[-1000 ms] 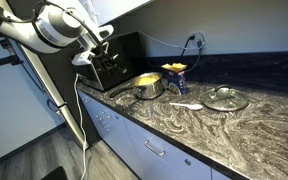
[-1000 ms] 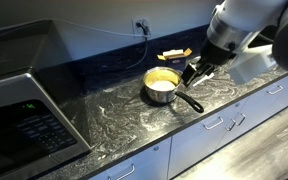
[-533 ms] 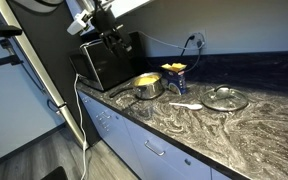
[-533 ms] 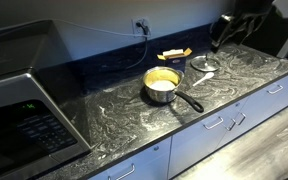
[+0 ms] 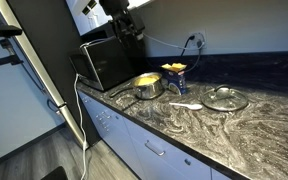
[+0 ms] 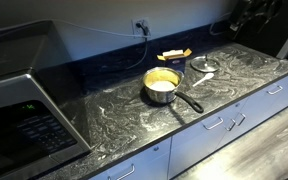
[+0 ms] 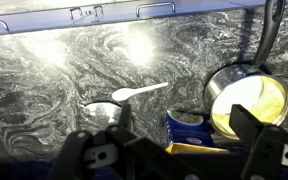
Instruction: Move the pot to the left
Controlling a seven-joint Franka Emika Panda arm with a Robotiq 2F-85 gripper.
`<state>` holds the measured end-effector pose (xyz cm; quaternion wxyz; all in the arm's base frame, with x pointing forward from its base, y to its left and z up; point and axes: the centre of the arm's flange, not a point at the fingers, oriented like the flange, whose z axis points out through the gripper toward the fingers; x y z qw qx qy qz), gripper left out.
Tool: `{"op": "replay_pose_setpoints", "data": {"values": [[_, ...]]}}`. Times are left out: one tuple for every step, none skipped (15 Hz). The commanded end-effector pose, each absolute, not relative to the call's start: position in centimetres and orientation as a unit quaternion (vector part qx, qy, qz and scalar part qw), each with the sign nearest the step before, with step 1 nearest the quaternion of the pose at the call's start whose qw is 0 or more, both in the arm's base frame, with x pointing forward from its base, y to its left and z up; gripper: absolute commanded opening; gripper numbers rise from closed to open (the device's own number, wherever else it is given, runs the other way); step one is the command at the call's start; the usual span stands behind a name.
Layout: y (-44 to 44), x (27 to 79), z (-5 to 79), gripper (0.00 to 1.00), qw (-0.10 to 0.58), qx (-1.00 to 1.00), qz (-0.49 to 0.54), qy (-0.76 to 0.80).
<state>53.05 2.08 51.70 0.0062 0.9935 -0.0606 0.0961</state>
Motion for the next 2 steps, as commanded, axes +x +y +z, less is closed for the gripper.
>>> {"op": "replay_pose_setpoints", "data": {"values": [[2.14,53.08,51.63,1.0,0.006,0.994,0.095,-0.06],[2.2,53.1,51.56,1.0,0.006,0.994,0.095,-0.06]]}}
